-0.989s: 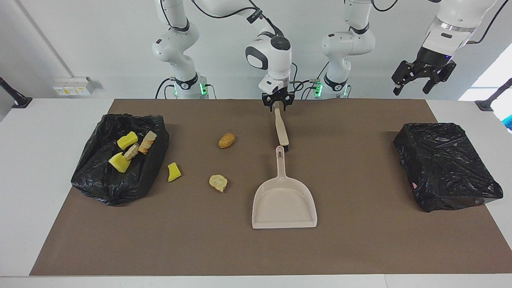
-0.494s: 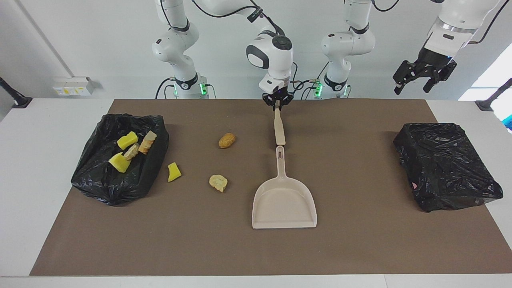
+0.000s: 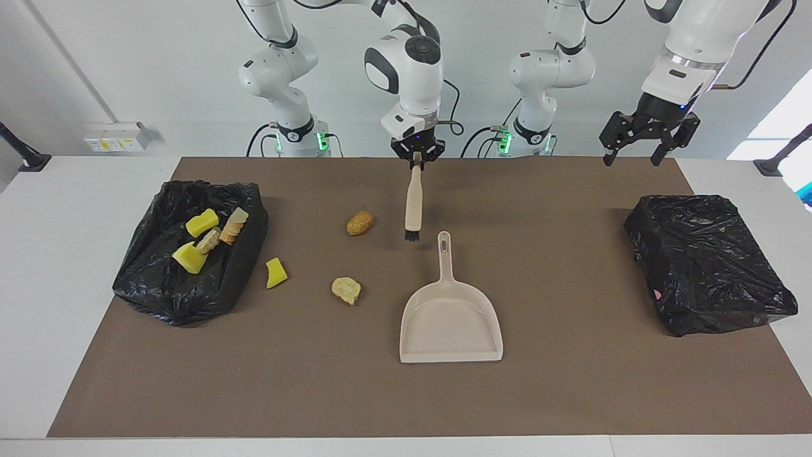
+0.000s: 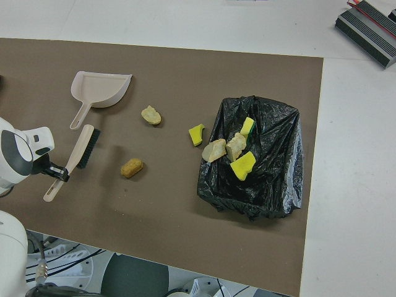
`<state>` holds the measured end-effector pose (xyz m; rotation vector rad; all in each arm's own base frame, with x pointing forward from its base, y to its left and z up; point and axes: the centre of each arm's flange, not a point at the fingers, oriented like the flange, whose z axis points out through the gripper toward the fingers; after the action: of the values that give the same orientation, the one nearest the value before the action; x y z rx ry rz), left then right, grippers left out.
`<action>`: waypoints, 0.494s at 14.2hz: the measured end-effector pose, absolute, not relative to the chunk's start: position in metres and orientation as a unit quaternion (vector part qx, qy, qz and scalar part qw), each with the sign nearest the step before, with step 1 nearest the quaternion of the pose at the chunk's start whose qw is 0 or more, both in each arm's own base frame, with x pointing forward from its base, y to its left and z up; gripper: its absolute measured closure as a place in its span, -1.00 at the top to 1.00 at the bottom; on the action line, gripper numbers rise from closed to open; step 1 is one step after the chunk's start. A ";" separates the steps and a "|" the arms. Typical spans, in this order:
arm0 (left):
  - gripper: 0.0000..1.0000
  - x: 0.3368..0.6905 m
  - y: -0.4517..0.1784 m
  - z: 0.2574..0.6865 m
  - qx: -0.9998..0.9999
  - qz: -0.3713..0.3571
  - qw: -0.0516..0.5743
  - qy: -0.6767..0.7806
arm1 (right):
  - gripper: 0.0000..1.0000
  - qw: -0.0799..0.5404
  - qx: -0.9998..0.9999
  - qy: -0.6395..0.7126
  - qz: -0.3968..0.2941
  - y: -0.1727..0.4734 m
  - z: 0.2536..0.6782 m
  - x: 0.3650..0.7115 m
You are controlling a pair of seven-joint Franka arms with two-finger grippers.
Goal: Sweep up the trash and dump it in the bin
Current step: 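Grasp the brush with the right gripper while the left gripper grasps the dustpan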
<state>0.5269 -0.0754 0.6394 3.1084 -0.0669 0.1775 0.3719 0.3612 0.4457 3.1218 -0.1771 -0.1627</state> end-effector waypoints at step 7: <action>1.00 0.552 -0.185 0.562 0.998 0.047 0.028 -0.029 | -0.49 0.066 0.995 -0.039 -0.068 0.229 0.485 0.445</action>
<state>0.5515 -0.1847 0.5624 3.0811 -0.0883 0.1446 0.4446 0.2288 0.4848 2.9995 -0.1161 -0.2037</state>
